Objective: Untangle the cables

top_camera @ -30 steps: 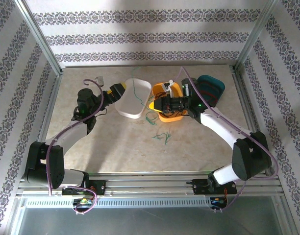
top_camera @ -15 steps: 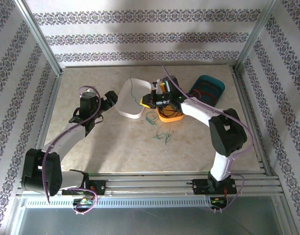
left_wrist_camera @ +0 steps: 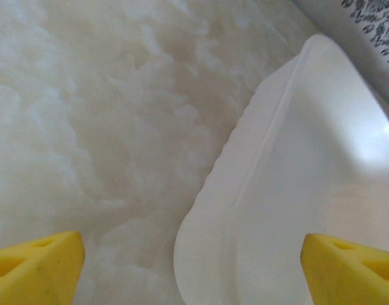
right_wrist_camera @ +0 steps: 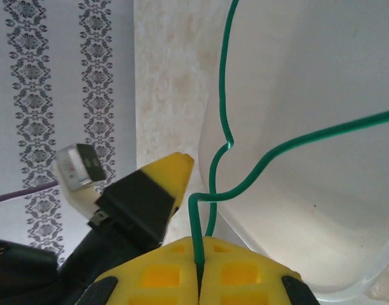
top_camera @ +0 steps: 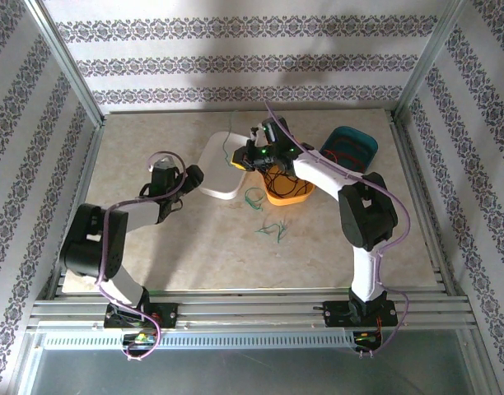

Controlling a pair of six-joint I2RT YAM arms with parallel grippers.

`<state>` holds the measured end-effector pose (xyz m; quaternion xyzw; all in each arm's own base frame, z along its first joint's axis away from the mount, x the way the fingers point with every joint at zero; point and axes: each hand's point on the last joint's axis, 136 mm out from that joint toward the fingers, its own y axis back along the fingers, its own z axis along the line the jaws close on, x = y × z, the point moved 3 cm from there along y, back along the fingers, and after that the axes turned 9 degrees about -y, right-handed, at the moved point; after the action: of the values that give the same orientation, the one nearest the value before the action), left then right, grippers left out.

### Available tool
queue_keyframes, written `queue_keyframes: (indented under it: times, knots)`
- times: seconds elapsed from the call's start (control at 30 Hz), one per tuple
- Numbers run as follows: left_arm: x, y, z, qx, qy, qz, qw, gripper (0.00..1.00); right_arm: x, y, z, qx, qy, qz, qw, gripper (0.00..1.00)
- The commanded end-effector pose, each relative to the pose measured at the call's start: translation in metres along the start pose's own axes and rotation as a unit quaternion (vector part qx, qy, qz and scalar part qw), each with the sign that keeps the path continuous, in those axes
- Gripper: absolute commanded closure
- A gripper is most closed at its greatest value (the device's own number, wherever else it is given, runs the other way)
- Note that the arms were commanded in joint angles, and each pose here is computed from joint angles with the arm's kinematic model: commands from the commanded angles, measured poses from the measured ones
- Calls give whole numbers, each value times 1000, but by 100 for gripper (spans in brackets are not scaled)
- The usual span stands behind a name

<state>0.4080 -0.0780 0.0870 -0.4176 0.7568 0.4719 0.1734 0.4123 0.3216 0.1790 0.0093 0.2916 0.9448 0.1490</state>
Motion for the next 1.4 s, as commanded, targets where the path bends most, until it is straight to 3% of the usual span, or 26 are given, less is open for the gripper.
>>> queue_keyframes:
  times: [0.0, 0.57, 0.73, 0.93, 1.1, 1.37]
  knots:
    - [-23, -3, -32, 66, -2, -39, 997, 15, 8, 19, 3, 70, 56, -21, 996, 100]
    - [34, 20, -86, 185, -20, 42, 982, 19, 2, 0, -9, 202, 129, 44, 970, 100]
    - [33, 32, -76, 160, -2, 22, 987, 15, 3, -10, -7, 200, 149, 58, 967, 100]
    - [17, 51, -69, 132, 2, -26, 991, 12, 3, 2, -1, 229, 201, 27, 952, 100]
    - [-12, 74, -80, 127, -19, -69, 989, 10, 17, 22, 16, 190, 234, 38, 953, 100]
    - [-72, 103, -108, 182, -20, -134, 974, 11, 72, 70, 51, -10, 246, 121, 962, 100]
